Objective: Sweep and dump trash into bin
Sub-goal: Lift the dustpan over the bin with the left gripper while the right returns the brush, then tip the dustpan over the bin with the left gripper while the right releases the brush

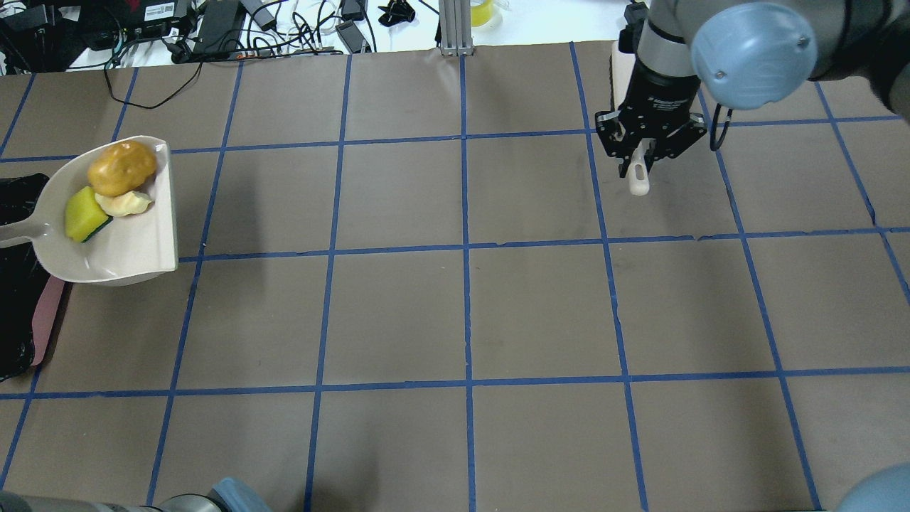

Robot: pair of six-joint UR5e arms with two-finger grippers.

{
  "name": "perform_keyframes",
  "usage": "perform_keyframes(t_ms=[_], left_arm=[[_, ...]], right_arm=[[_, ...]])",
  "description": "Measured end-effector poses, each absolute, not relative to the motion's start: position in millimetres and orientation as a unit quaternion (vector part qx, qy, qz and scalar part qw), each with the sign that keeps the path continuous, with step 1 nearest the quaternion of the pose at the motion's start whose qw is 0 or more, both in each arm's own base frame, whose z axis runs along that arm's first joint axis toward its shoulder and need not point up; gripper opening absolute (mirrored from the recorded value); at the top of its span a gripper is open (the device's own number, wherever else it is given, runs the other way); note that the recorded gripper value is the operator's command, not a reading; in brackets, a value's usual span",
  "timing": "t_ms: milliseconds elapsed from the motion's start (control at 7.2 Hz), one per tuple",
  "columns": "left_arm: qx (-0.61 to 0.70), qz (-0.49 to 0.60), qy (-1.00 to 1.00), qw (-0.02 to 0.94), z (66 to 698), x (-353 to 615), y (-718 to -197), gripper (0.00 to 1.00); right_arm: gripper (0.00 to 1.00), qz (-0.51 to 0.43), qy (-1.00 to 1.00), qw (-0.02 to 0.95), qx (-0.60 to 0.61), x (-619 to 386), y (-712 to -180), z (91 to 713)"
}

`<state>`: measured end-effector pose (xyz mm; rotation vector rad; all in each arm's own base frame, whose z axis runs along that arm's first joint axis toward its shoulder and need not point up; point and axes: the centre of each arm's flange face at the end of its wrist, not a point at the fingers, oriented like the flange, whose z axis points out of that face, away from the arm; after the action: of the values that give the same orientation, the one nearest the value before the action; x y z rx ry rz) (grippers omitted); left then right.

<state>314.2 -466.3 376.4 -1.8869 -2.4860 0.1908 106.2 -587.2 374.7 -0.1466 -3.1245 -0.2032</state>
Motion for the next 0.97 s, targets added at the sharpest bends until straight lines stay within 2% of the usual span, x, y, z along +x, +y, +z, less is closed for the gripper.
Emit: perform_keyframes(t_ms=[417, 972], left_arm=[[-0.603, 0.021, -0.797, -0.033, 395, 446, -430, 0.00], [-0.570, -0.034, -0.819, -0.056, 401, 571, -376, 0.00]], right_arm=[[0.00, -0.102, -0.994, -0.012, -0.022, 12, -610, 325], [0.00, -0.135, -0.990, 0.012, -0.029, -51, -612, 278]])
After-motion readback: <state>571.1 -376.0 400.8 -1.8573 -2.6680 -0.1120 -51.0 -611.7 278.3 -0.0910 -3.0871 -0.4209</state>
